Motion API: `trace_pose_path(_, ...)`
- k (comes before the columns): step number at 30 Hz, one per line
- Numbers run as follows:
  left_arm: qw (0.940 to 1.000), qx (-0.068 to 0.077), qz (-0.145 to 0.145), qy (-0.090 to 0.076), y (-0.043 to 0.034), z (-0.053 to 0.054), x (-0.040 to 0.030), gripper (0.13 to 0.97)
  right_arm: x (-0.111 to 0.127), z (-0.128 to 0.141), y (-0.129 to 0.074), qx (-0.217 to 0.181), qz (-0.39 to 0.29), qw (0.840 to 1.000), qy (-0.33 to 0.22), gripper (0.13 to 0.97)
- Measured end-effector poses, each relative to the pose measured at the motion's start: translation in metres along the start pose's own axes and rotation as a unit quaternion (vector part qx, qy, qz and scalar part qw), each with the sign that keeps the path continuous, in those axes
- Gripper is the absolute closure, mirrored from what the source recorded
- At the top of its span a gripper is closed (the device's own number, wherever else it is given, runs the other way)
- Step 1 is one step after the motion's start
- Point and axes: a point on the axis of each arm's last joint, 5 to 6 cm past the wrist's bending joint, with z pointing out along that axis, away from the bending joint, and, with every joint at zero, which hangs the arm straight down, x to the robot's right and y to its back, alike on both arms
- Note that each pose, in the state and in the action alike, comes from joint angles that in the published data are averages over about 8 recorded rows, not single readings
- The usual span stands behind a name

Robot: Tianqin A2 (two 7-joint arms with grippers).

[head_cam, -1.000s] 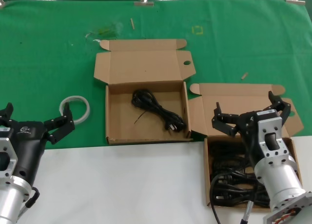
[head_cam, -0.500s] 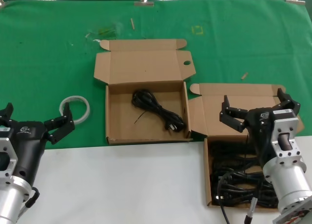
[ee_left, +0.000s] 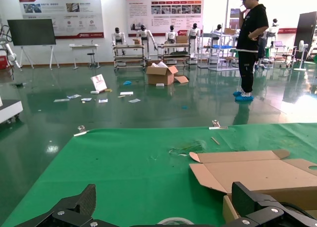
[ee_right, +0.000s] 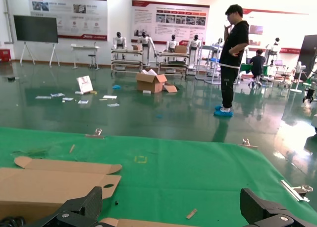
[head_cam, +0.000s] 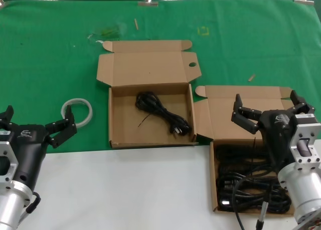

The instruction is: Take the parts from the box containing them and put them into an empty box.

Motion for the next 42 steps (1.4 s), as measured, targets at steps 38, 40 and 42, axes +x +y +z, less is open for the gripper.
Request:
trace_pose_path(38, 1.0, 0.0, 0.0, 0.0, 0.0, 0.0, 0.0, 0.132, 0.014, -0.006, 0.004, 0.007, 0.049, 0.999, -0.013, 0.13)
trace_pose_path(40, 1.0, 0.0, 0.0, 0.0, 0.0, 0.0, 0.0, 0.132, 0.014, -0.006, 0.004, 0.007, 0.049, 0.999, -0.013, 0.13)
trace_pose_path(42, 1.0, 0.0, 0.0, 0.0, 0.0, 0.0, 0.0, 0.132, 0.014, -0.006, 0.004, 0.007, 0.049, 0.999, -0.013, 0.13)
